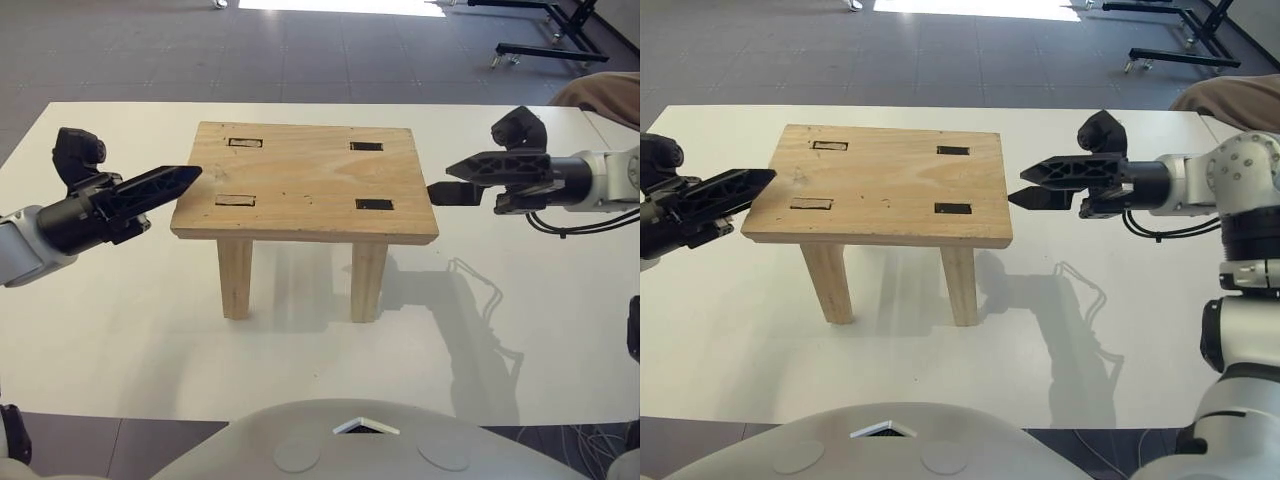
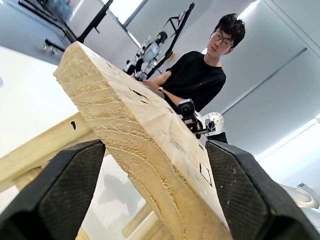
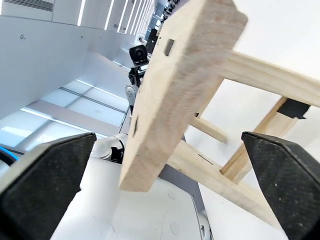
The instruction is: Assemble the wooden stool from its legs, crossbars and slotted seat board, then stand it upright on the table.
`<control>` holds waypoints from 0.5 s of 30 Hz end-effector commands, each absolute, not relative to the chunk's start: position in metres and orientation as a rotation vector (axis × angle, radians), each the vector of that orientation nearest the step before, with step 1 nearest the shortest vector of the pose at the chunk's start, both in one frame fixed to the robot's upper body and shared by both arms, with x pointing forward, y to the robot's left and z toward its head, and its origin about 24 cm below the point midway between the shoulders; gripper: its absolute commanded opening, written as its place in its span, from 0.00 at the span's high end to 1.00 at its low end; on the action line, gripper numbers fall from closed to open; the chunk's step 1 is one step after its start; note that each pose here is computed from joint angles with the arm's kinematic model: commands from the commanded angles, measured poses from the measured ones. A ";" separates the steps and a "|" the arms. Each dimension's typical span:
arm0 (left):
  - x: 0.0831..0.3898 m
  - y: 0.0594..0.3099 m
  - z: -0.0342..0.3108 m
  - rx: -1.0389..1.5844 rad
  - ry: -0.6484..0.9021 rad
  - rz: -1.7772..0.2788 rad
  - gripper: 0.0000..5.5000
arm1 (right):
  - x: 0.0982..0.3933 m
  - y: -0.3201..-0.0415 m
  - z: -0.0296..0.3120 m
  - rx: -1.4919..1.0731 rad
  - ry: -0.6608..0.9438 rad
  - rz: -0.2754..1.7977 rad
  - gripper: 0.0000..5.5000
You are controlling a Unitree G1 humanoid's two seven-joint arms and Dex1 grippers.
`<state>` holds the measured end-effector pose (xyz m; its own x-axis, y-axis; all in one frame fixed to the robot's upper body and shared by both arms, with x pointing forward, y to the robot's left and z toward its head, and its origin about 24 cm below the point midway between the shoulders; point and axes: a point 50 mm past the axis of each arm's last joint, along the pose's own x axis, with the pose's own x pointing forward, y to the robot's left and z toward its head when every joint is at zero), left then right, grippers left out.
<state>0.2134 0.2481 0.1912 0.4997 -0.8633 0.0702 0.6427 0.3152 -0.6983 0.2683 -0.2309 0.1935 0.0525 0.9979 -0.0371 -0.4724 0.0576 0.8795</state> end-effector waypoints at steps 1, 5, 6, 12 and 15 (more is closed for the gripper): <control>0.203 0.266 0.205 -0.661 0.230 -0.947 0.35 | 0.262 -0.242 0.200 0.811 0.676 1.331 0.02; 0.197 0.286 0.197 -0.611 0.226 -0.855 0.35 | 0.254 -0.250 0.192 0.786 0.485 1.272 0.02; 0.196 0.287 0.186 -0.592 0.278 -0.834 0.35 | 0.254 -0.250 0.192 0.785 0.447 1.263 0.02; 0.184 0.289 0.193 -0.458 0.188 -0.846 0.35 | 0.234 -0.227 0.219 0.739 0.384 1.480 0.02; 0.150 0.277 0.219 -0.395 -0.010 -0.933 0.35 | 0.201 -0.211 0.211 0.690 0.454 1.611 0.02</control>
<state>0.1698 0.2849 0.2073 0.6363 -0.7651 0.0988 0.7277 0.5528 -0.4060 0.2196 -0.2178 0.2185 -0.0005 0.9785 0.2063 -0.7561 -0.1354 0.6403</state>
